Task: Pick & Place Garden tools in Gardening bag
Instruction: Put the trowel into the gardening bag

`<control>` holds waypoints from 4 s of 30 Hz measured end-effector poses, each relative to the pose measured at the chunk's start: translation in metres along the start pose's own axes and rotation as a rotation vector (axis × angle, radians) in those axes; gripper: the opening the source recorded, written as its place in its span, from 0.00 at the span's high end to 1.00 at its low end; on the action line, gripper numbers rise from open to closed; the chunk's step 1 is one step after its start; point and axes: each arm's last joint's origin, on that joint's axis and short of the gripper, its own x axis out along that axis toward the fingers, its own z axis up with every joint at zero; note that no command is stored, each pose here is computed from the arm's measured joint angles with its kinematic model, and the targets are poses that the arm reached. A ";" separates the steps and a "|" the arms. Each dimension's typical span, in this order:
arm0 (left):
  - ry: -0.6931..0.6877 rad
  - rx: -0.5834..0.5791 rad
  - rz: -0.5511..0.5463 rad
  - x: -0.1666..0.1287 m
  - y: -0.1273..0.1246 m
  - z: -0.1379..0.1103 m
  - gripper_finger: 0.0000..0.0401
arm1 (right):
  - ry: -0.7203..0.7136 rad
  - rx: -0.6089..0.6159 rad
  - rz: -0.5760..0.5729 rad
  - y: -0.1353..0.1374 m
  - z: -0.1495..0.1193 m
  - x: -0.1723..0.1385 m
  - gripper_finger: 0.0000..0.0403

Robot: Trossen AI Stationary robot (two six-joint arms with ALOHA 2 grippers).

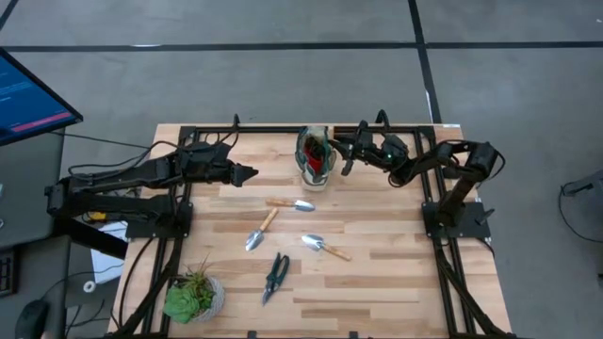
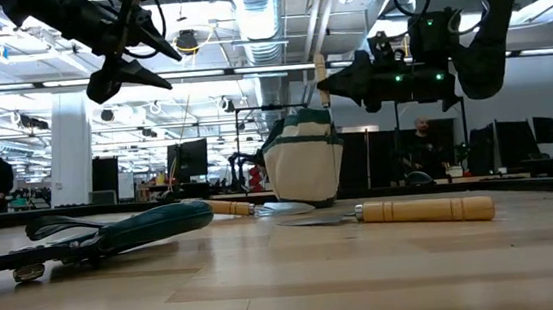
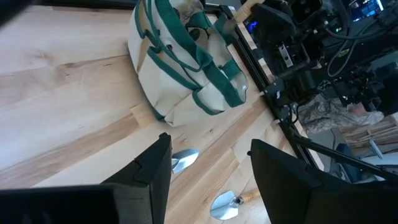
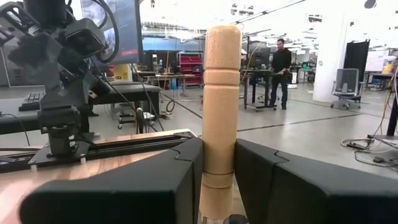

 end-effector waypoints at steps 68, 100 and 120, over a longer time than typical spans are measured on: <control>0.005 0.081 -0.063 0.000 -0.004 0.001 0.56 | 0.354 -0.126 0.076 0.052 0.069 -0.005 0.38; 0.553 0.958 0.014 0.148 -0.025 -0.026 0.56 | 0.999 0.084 0.247 0.138 0.099 -0.026 0.38; 0.769 1.018 0.047 0.192 0.006 -0.074 0.56 | 1.035 0.100 0.257 0.140 0.098 -0.029 0.38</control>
